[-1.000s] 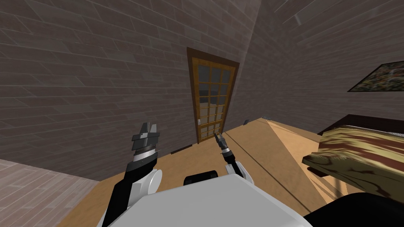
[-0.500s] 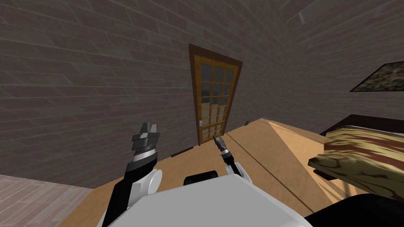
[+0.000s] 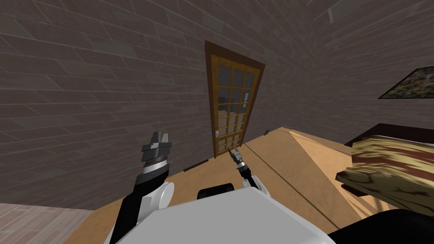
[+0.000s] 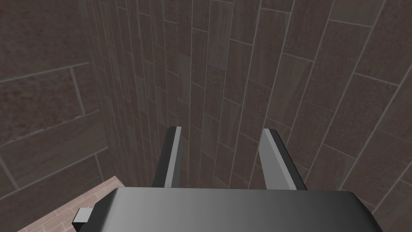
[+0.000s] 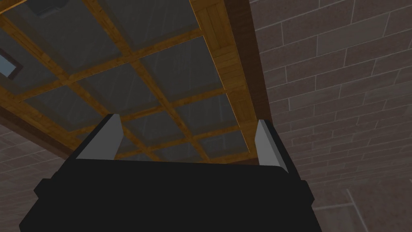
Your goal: Pull the door open
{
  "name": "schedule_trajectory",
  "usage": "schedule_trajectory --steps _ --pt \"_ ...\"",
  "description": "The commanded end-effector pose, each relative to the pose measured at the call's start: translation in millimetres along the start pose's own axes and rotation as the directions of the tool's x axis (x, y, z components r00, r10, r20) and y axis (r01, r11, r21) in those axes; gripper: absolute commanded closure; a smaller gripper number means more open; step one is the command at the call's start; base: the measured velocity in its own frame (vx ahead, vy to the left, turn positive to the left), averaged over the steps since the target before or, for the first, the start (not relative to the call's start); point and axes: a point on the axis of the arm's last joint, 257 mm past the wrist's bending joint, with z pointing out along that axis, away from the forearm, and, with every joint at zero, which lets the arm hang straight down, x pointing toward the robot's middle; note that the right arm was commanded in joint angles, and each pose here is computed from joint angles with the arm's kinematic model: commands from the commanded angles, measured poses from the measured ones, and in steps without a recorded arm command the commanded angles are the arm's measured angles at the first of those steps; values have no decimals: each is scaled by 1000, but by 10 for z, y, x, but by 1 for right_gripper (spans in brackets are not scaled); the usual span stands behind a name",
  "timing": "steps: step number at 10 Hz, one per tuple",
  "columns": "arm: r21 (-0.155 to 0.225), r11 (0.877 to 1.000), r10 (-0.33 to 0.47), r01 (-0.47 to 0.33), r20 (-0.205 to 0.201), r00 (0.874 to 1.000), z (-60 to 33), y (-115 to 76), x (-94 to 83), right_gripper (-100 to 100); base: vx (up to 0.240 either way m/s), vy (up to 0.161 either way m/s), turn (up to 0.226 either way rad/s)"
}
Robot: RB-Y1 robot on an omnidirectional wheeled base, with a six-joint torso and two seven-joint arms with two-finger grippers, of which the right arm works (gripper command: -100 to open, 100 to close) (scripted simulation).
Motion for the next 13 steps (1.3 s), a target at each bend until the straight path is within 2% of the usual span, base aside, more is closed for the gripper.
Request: schedule_trajectory --steps 1,3,7,10,13 --pt "-1 1000 -28 28 -20 999 -18 -30 88 -100 85 66 -15" --pt "-5 997 -76 76 -55 996 -67 -66 246 -100 108 62 -25" --pt "-15 991 -134 133 -97 986 -135 -108 436 -100 124 62 -19" --pt "-29 982 -189 187 -137 972 -206 -146 611 -100 122 69 -28" --pt "-49 969 -248 243 -178 952 -294 -185 798 -100 137 40 -29"
